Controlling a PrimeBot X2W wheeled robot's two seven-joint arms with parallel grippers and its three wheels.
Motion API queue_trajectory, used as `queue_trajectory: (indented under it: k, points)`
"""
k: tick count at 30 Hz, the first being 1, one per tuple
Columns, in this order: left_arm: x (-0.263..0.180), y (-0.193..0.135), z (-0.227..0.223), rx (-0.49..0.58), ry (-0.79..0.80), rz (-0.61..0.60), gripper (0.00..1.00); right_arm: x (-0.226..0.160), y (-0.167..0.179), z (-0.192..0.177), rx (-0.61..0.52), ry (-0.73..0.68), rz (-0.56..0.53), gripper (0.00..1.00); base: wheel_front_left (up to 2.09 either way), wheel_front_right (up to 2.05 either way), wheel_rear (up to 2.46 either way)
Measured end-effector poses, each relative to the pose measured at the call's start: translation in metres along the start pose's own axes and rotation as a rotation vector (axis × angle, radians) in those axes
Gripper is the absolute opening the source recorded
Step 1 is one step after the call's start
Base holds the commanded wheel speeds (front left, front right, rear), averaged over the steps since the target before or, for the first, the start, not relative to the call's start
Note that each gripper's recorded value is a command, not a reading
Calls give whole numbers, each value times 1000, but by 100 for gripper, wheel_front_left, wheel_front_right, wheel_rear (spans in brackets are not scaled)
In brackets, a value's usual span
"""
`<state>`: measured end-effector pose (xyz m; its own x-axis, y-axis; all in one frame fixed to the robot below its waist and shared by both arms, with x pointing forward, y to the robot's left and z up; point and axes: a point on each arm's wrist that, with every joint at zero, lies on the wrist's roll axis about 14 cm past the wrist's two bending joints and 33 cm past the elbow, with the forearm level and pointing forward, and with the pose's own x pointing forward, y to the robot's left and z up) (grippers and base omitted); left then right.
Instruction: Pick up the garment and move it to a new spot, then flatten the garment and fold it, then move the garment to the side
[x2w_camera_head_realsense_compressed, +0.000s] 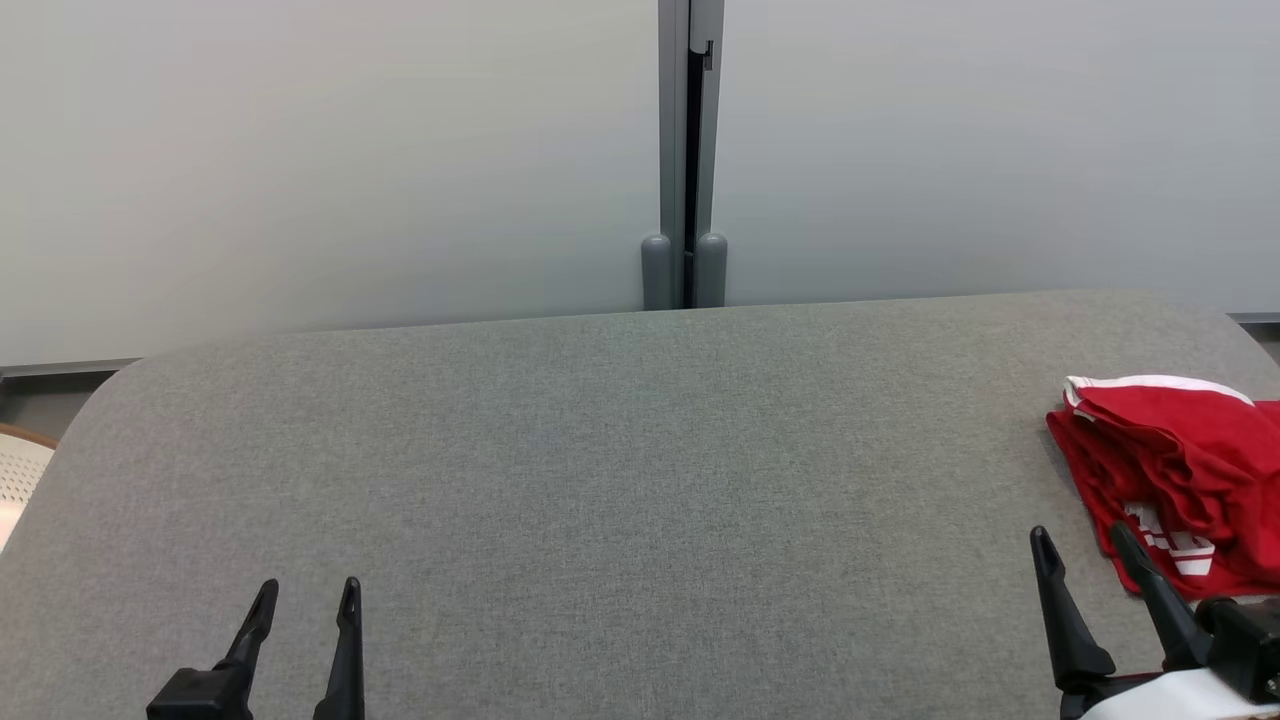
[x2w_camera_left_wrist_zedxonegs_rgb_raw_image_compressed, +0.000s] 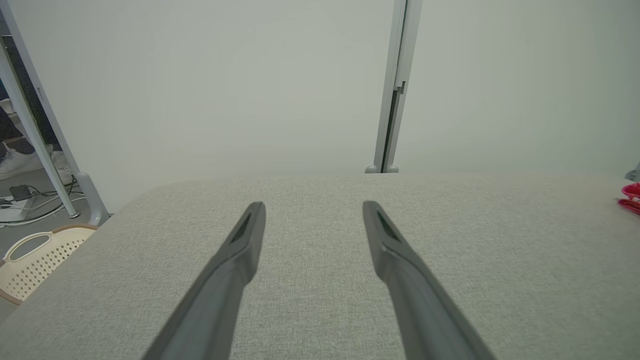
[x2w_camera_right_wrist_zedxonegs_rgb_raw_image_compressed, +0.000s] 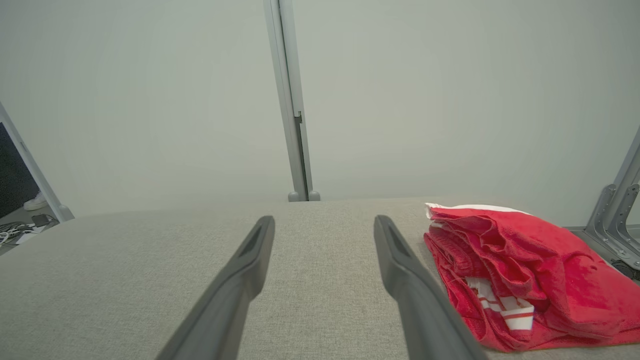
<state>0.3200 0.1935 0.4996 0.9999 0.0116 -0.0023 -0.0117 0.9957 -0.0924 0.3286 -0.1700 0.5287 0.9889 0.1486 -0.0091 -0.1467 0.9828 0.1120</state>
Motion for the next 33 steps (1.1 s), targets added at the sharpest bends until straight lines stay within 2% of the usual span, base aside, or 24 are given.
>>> queue_trajectory:
  k: [29, 30, 33]
  points:
    - [-3, -1, -7, -1, 28, 1, 100, -3, 3, -3, 10, 10, 2, 100, 0, 0, 0]
    - [-3, -1, -7, -1, 28, 1, 0, -3, 3, -3, 10, 10, 2, 0, 0, 0, 0]
    - [-8, -4, -20, -16, 68, 5, 0, -6, 3, -15, 25, 47, -5, 0, 0, 0, 0]
